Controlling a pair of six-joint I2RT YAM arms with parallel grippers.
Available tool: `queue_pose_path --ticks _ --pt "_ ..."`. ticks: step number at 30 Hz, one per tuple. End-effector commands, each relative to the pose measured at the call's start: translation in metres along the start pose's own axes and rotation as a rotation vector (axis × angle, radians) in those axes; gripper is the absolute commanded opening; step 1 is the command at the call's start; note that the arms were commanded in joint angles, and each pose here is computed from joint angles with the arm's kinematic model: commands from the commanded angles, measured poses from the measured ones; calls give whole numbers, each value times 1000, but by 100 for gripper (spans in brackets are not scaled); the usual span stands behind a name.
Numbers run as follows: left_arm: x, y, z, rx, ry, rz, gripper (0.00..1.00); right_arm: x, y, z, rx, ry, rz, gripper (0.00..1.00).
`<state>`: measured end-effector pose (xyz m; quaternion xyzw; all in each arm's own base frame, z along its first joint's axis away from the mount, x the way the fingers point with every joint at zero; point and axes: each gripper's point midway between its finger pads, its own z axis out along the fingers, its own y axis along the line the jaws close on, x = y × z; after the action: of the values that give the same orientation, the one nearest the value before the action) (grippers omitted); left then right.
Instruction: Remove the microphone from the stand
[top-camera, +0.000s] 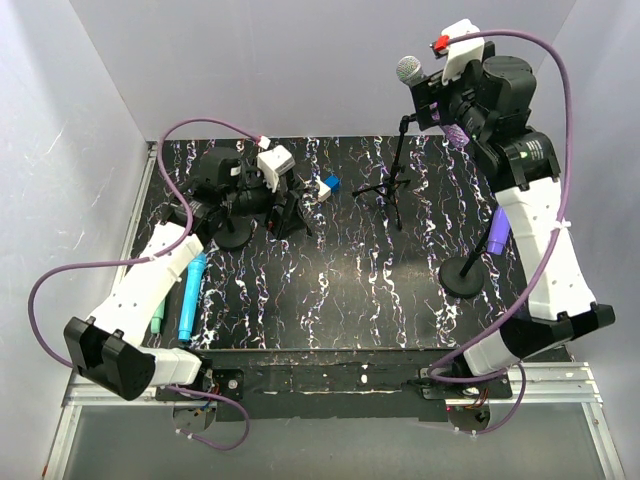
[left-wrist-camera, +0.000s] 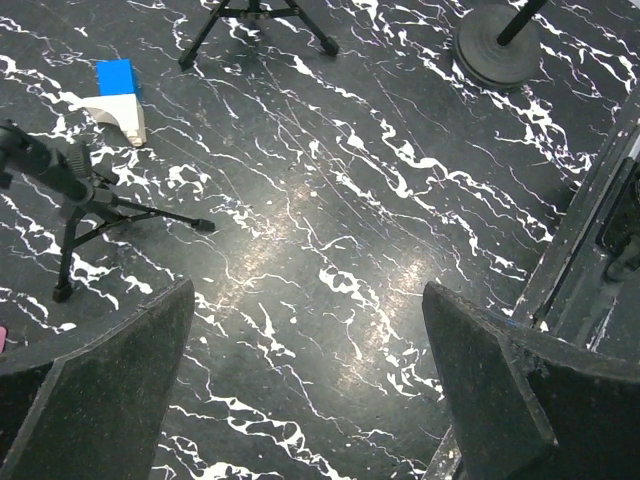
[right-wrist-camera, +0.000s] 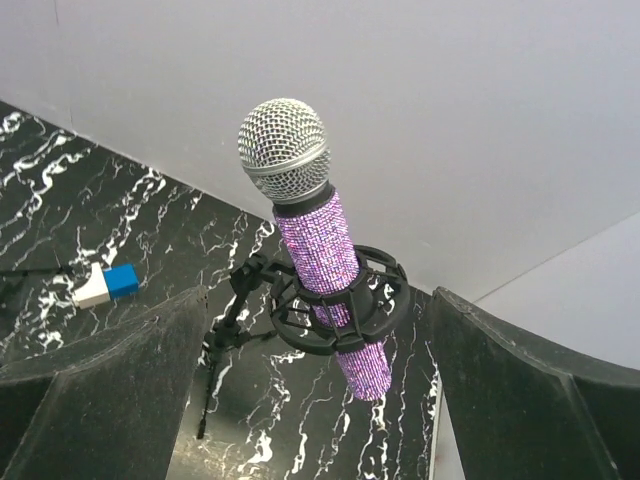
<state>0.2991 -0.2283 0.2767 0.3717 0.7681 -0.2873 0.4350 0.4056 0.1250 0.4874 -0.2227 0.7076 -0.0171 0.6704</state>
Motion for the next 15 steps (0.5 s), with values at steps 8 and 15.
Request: queue_pose_path --ticks 8,15 --pt "-35 -1 -10 48 -120 14 98 11 -5 60 -28 -30 -113 95" --pt "-63 -5 -19 50 -198 40 98 21 -4 88 -49 -41 -280 85"
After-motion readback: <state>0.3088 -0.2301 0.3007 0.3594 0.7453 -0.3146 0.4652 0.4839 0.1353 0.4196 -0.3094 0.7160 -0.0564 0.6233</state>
